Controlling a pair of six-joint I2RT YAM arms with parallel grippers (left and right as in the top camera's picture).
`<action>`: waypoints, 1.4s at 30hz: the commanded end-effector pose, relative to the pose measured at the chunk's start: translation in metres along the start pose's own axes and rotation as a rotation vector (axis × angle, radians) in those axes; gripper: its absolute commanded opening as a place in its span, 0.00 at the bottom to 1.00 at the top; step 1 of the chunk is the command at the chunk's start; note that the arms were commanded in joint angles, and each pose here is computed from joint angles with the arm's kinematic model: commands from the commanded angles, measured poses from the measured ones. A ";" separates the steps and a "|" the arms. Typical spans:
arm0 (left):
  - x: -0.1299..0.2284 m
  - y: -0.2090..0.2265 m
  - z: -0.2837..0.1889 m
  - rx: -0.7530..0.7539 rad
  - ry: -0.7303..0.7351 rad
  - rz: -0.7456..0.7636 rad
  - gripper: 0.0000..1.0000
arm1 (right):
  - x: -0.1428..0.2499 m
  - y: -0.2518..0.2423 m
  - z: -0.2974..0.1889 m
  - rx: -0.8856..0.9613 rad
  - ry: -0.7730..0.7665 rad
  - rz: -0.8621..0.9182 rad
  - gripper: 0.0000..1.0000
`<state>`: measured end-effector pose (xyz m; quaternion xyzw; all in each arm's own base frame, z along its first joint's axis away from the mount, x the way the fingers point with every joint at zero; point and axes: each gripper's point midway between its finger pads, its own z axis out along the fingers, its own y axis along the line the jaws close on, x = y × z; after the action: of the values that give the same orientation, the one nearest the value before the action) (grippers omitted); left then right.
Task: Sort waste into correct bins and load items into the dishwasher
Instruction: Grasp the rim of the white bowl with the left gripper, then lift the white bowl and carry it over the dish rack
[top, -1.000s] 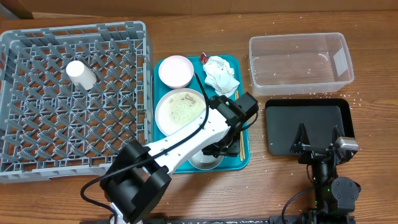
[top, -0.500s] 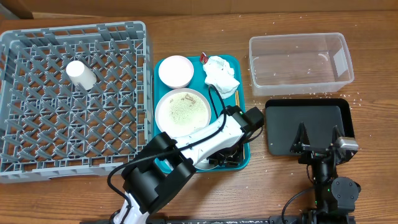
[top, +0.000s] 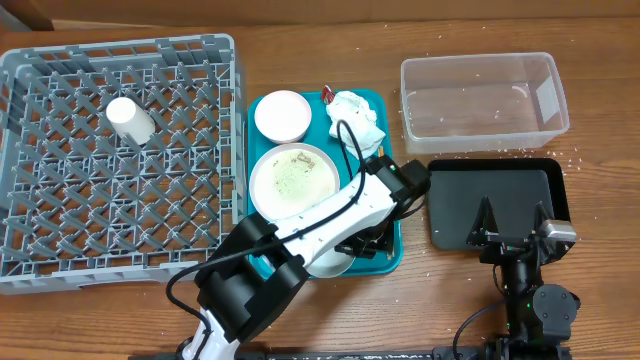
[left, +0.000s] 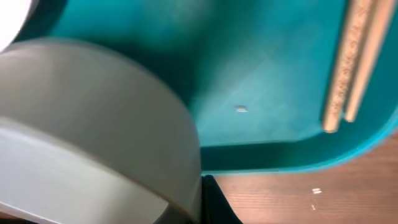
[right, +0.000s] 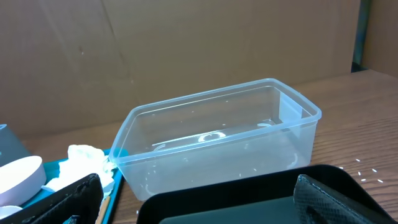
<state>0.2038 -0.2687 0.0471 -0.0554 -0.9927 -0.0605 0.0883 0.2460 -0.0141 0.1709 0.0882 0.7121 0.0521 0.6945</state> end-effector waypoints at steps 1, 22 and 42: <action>-0.007 -0.004 -0.020 0.009 -0.035 0.023 0.04 | 0.001 -0.003 0.000 0.011 -0.008 -0.001 1.00; -0.069 0.215 -0.175 0.179 -0.244 -0.333 0.04 | 0.001 -0.003 0.000 0.011 -0.008 -0.001 1.00; -0.117 0.368 -0.185 1.065 -0.726 -0.151 0.04 | 0.001 -0.003 0.000 0.011 -0.008 -0.001 1.00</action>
<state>0.3893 0.0703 0.2301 0.1115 -0.9038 0.3701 -0.1838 0.2460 -0.0141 0.1709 0.0882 0.7121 0.0521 0.6945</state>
